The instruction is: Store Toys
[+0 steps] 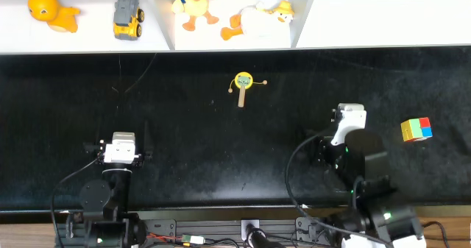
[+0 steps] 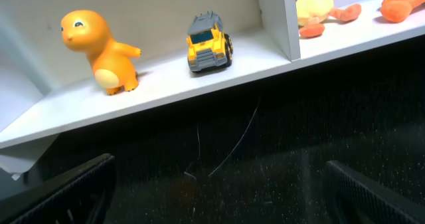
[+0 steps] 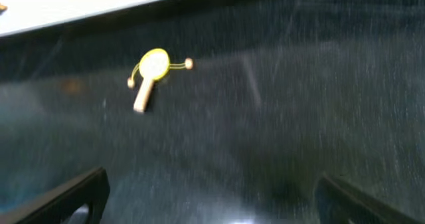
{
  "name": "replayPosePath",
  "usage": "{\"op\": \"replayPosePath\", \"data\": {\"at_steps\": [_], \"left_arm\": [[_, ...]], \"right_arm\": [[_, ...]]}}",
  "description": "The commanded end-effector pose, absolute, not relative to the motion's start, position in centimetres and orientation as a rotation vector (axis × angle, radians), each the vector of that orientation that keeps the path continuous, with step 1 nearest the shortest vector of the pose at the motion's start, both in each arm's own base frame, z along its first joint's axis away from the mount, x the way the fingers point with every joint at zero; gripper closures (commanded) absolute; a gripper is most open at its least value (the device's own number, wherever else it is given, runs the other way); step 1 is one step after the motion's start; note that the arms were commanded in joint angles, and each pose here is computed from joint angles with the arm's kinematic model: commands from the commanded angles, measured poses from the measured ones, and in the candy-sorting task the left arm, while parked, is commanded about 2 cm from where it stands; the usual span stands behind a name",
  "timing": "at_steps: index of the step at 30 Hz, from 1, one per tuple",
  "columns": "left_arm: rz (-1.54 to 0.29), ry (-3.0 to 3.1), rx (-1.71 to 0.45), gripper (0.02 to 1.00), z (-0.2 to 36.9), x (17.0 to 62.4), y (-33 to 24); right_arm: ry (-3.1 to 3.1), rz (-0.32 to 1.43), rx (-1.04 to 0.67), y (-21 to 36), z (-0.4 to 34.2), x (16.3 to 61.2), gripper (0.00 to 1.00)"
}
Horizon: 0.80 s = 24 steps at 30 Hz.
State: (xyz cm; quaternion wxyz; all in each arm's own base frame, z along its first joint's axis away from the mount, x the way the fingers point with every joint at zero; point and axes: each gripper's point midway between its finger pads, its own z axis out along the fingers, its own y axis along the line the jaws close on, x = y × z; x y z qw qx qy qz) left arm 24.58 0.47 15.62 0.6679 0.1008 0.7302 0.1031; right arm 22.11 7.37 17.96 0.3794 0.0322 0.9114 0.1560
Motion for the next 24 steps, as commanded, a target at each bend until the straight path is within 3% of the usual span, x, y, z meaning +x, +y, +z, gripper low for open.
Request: {"op": "replayPosePath", "data": {"at_steps": [1, 9, 13, 24], "left_arm": [[0.231, 1.642, 0.214, 0.018, 15.6, 24.6, 0.5], [0.231, 1.642, 0.214, 0.02, 15.6, 24.6, 0.5], [0.231, 1.642, 0.214, 0.02, 15.6, 24.6, 0.5], [0.231, 1.642, 0.214, 0.02, 15.6, 24.6, 0.5]], "right_arm": [[2.361, 0.426, 0.155, 8.2, 20.0, 22.5, 0.007], [2.418, 0.289, 0.303, 9.6, 18.8, 23.8, 0.005], [2.451, 0.229, 0.287, 11.1, 17.3, 24.5, 0.005], [2.494, 0.298, 0.258, 16.3, 15.7, 28.9, 0.005]]}}
